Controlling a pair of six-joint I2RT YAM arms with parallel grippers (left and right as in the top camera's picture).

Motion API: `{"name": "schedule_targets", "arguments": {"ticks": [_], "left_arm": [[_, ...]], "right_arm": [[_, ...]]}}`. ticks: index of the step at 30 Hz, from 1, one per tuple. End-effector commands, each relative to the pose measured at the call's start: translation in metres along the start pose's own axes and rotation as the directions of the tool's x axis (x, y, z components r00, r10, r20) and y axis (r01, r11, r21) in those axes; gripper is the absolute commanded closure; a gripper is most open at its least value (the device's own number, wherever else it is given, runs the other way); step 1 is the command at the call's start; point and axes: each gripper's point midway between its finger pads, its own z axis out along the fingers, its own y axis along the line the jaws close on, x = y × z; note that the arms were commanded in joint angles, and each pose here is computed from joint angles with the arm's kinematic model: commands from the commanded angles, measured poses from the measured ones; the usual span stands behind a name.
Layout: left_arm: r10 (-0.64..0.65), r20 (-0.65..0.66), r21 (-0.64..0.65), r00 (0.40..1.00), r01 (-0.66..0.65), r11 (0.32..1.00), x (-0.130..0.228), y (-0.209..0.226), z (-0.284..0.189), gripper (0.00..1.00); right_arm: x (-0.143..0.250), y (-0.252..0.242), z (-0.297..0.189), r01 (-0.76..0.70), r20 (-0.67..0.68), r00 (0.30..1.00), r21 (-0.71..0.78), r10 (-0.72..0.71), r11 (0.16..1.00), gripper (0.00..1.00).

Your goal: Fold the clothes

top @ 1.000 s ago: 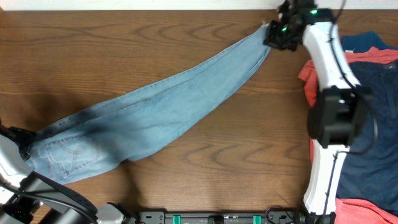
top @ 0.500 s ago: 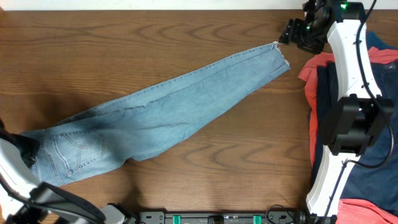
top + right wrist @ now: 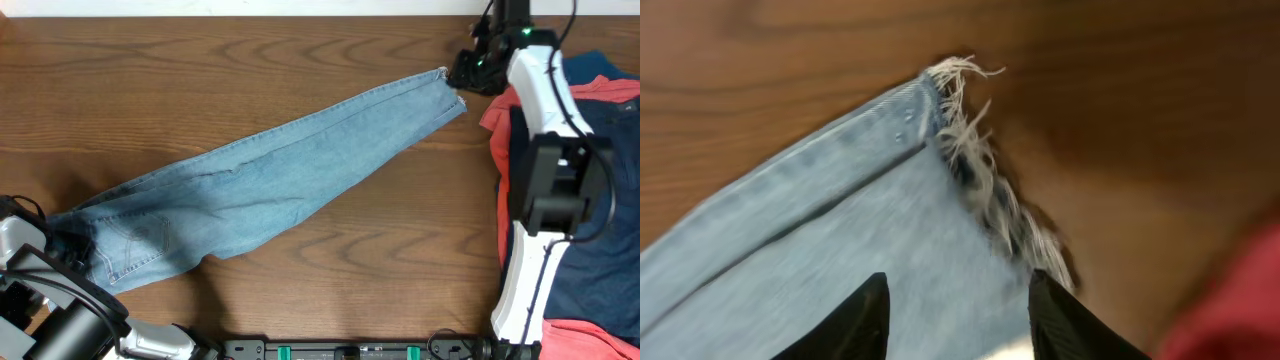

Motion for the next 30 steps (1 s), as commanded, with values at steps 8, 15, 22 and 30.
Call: {"name": "schedule_targets", "arguments": {"ticks": [8, 15, 22, 30], "left_arm": [[-0.006, -0.019, -0.013, 1.0, 0.006, 1.0, 0.003, 0.001, 0.007, 0.7], [-0.005, -0.016, -0.012, 1.0, 0.005, 1.0, 0.003, 0.0, 0.007, 0.7], [-0.006, -0.016, -0.012, 1.0, 0.006, 1.0, 0.003, 0.0, 0.007, 0.69], [-0.006, -0.014, -0.011, 1.0, 0.006, 1.0, 0.002, 0.0, 0.007, 0.69]], "right_arm": [[0.014, 0.011, 0.047, 0.007, -0.054, 0.998, -0.138, -0.015, 0.99, 0.81], [-0.011, 0.051, 0.001, 0.038, 0.014, 0.999, -0.315, -0.035, 0.948, 0.99], [-0.038, 0.083, -0.062, -0.072, 0.056, 0.993, -0.416, 0.105, 0.907, 0.99], [-0.05, 0.154, -0.096, 0.051, 0.114, 0.993, -0.673, 0.036, 0.738, 0.99]]}}
